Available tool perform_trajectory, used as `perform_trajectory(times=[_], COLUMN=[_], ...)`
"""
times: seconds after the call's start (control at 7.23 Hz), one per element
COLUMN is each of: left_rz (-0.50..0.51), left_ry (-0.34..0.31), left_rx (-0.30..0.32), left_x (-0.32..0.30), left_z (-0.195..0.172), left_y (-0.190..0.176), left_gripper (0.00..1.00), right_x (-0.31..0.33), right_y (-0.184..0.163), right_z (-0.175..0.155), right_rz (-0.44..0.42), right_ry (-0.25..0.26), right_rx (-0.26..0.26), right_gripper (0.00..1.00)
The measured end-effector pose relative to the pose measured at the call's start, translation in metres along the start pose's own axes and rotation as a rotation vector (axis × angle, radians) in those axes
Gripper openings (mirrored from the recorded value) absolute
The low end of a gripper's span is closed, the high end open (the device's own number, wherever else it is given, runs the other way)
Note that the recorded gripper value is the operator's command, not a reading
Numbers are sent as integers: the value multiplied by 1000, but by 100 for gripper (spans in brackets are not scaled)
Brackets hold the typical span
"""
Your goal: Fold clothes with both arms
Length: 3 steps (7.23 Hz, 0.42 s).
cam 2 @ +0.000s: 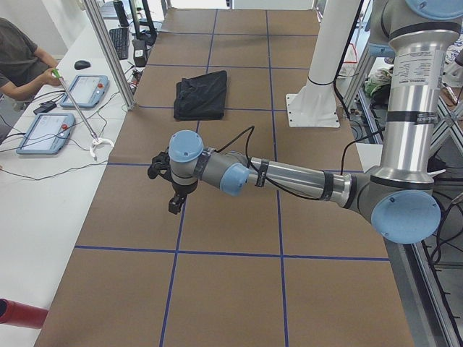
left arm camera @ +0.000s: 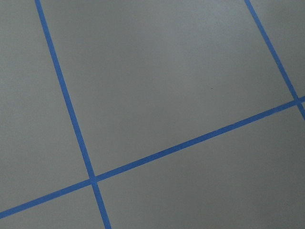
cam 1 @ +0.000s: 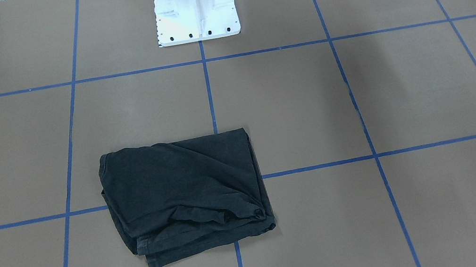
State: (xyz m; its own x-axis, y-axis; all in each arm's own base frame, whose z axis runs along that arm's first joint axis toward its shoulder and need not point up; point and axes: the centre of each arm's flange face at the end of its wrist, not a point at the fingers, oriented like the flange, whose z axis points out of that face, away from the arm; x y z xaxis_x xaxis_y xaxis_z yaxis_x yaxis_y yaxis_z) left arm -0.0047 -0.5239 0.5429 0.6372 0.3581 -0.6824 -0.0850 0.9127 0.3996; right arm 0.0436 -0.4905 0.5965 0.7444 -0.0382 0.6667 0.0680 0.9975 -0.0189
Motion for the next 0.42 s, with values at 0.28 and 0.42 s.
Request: perform_trajectory(times=[0.28, 0.42], left_rz=[3, 6], left_ry=[0, -1], left_rx=[2, 6], left_x=[1, 3], left_z=[-1, -2], left_y=[0, -1], left_gripper=[100, 100], right_x=[0, -1], right_y=[0, 0], right_z=[0, -1], right_rz=[-1, -2], right_ry=[0, -1], right_rx=[0, 2], right_gripper=[100, 100])
